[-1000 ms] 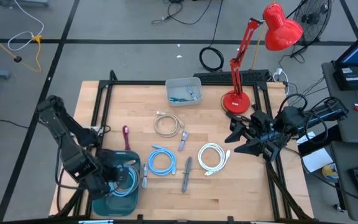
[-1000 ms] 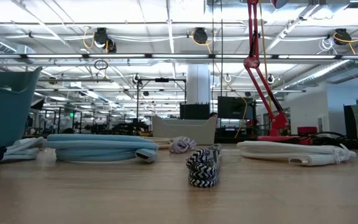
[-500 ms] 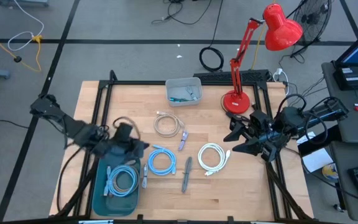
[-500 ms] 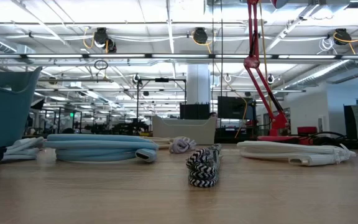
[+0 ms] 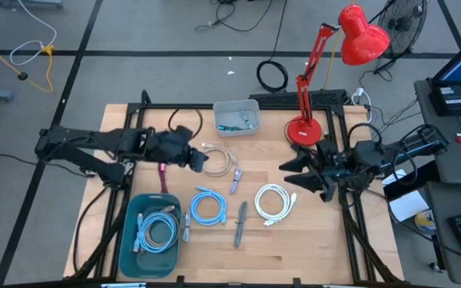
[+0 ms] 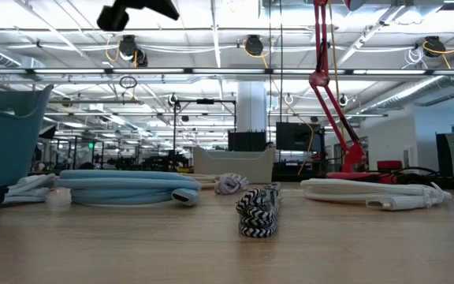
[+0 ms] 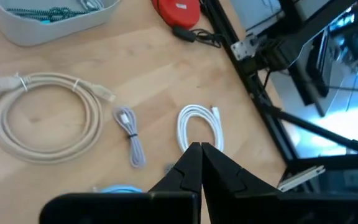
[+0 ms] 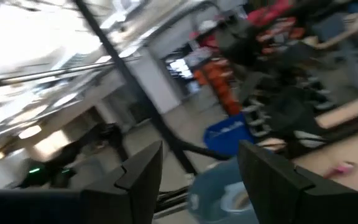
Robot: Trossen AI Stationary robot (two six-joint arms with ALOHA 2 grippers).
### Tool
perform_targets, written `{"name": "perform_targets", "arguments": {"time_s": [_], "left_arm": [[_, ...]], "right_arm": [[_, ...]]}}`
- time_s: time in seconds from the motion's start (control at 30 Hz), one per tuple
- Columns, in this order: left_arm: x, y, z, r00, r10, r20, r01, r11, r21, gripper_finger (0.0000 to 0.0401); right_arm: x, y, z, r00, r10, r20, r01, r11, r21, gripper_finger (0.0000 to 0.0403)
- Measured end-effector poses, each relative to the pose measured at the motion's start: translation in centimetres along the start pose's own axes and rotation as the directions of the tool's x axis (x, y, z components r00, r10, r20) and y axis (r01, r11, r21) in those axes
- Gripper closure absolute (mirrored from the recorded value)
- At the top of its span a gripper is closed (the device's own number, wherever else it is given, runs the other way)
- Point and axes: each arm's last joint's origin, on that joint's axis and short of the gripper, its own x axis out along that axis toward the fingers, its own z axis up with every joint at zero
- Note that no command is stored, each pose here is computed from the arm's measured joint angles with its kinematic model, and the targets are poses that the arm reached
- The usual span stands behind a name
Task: Pick & Place USB Port
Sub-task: Put the purple charger cable into the gray bin
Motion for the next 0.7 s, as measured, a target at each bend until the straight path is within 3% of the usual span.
{"name": "perform_targets", "arguments": {"time_s": [0.17,0.33,0.5,0.7], "left_arm": [[0.8,1.6,1.6,0.997,0.025,-0.077,-0.018,0.996,0.086,0.0397],[1.7,2.7,2.8,0.986,0.018,-0.163,0.010,0.986,0.167,0.0391],[3.9,3.2,3.0,0.966,0.010,-0.259,0.056,0.968,0.245,0.0399],[8.7,4.2,2.0,0.930,0.096,-0.356,0.016,0.954,0.299,0.0375]], "right_arm": [[0.3,-1.1,-0.8,0.977,-0.213,0.015,0.212,0.977,0.016,0.0204],[1.1,-2.6,-2.0,0.914,-0.406,0.013,0.404,0.912,0.074,0.0204],[2.6,-4.3,-3.2,0.867,-0.498,-0.020,0.496,0.857,0.142,0.0204],[3.9,-6.1,-5.3,0.801,-0.588,-0.113,0.599,0.791,0.125,0.0205]]}}
